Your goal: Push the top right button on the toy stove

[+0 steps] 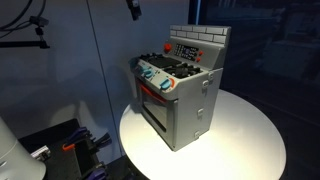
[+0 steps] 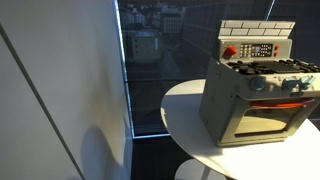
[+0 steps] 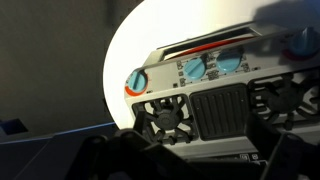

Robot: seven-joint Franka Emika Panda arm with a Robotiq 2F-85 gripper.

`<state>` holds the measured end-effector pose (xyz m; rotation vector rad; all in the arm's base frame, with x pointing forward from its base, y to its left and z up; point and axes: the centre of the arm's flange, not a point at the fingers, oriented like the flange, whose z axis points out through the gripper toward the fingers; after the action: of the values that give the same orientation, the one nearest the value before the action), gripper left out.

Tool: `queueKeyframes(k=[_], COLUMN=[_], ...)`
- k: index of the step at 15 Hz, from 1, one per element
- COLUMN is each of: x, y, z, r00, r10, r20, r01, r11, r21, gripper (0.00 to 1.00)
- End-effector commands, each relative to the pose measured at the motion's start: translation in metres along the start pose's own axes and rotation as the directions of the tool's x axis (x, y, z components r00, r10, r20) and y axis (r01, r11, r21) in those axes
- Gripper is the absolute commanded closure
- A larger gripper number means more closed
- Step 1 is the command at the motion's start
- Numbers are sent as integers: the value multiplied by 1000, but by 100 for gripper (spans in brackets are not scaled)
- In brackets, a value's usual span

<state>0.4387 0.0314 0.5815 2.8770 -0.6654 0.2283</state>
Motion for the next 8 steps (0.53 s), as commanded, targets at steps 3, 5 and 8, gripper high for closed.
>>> queueKeyframes(k=[3,5,8], x=[42,52,64], y=[19,27,35], z=[12,19,25], r00=[998,996,994], r10=[67,81,90], r20=[21,35,63], r01=[-68,-83,-95], r11=[997,994,993], r21=[46,65,73], gripper=[0,0,0])
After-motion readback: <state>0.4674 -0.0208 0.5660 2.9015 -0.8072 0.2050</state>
